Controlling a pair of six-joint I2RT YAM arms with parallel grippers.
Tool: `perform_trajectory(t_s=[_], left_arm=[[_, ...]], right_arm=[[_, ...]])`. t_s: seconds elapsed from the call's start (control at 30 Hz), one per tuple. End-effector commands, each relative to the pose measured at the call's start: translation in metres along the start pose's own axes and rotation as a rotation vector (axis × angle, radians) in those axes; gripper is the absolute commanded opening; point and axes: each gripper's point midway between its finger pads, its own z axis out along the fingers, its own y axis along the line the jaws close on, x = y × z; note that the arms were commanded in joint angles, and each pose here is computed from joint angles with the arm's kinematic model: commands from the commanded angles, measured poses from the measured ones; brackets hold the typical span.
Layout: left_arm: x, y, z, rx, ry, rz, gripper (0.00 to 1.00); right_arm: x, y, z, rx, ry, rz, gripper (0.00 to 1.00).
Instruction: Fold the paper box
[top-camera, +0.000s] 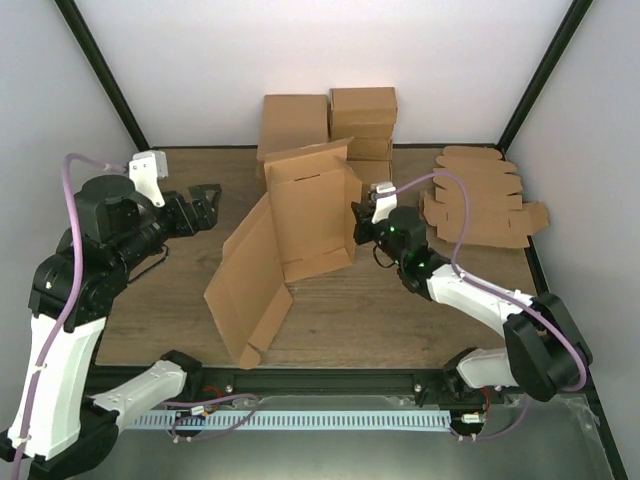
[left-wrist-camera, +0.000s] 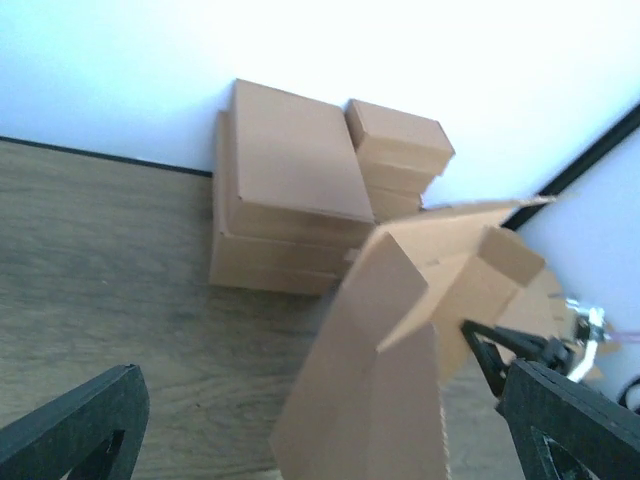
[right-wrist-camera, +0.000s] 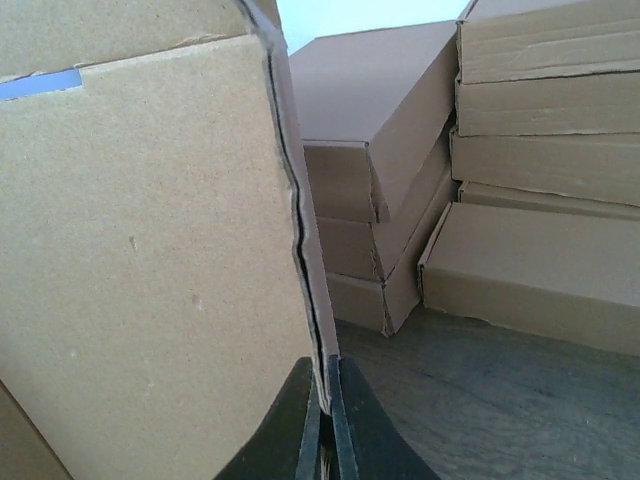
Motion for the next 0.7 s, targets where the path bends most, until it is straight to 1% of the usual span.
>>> perform_trajectory(t_s=[0.0, 0.13, 0.33, 0.53, 0.67], left_arm=[[-0.014, 0.017, 0.007, -0.108, -0.061, -0.004, 1.0], [0.004, 0.015, 0.037, -0.08, 0.013, -0.008, 1.0], [0.015, 0.02, 0.063, -0.045, 0.046, -0.03, 1.0], [0.027, 0.037, 0.095, -0.003, 0.119, -0.072, 1.0], [0.034, 0.041, 0.107, 0.081, 0.153, -0.113, 1.0]], right_arm=[[-0.019, 0.006, -0.013, -0.015, -0.066, 0.057, 0.01], [-0.012, 0.006, -0.02, -0.018, -0.061, 0.069, 0.01], [-0.004, 0.006, -0.03, -0.029, -0.067, 0.067, 0.01], [-0.003, 0.005, -0.036, -0.032, -0.081, 0.049, 0.01], [-0.004, 0.006, -0.035, -0.033, -0.078, 0.042, 0.01]])
